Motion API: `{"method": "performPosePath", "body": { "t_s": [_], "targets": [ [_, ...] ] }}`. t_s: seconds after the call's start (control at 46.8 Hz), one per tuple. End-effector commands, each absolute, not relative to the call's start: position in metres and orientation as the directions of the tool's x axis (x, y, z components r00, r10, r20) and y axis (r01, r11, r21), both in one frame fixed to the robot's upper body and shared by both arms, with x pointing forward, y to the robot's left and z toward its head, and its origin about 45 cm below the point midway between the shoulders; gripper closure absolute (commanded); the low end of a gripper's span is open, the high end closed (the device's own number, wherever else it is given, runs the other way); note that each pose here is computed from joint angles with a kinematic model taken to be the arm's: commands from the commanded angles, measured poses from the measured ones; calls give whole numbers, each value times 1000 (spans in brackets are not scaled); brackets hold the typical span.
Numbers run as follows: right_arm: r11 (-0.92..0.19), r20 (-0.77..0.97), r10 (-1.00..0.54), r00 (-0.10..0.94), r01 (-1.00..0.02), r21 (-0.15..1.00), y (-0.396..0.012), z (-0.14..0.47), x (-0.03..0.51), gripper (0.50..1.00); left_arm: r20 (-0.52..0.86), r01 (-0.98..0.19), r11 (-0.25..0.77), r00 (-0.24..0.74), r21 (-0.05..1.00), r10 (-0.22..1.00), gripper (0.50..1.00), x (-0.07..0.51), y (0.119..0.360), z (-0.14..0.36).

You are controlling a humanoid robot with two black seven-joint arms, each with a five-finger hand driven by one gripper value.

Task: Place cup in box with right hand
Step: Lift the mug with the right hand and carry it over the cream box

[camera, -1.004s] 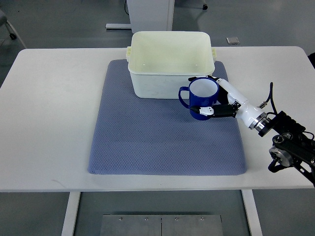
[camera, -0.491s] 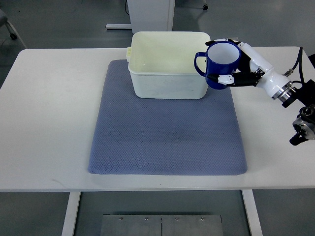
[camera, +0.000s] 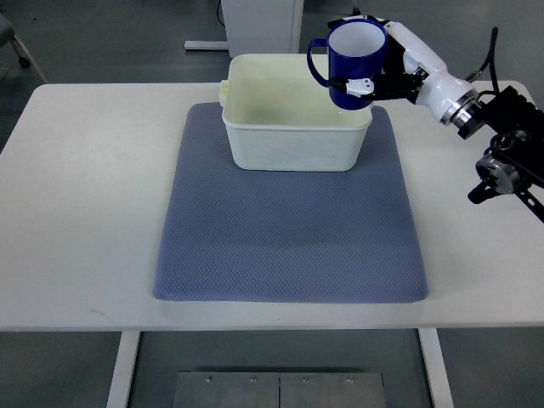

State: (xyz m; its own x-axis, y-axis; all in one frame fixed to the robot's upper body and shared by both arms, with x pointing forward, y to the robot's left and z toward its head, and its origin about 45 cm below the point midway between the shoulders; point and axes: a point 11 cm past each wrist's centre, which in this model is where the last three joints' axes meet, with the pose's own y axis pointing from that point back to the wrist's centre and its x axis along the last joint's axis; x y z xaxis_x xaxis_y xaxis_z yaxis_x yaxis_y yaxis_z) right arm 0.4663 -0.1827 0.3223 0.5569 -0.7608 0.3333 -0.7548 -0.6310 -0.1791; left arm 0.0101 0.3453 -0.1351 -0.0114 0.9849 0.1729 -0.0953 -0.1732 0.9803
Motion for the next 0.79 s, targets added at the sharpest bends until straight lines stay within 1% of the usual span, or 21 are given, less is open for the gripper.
{"method": "performPosePath", "body": {
  "t_s": [0.0,0.299,0.683,0.769],
  "targets": [
    [-618,331,-770,546,-768,-171,-174,321,474,1000,173,-95,-173,-11,980,985,500,10,345,-135],
    [-541,319,-814,485,-833,-112,-156,298,493,1000,173,-96,-173,-11,980,985,500,10,345,-135],
    [-431,315,-863,395,-901,-52,-143,271,501,1000,173,-95,-173,-11,980,985,500,10,345,-135],
    [-424,311,-865,393,-905,-35,-141,265,500,1000,173,-95,-173,-11,980,985,500,10,345,-135]
  ]
}}
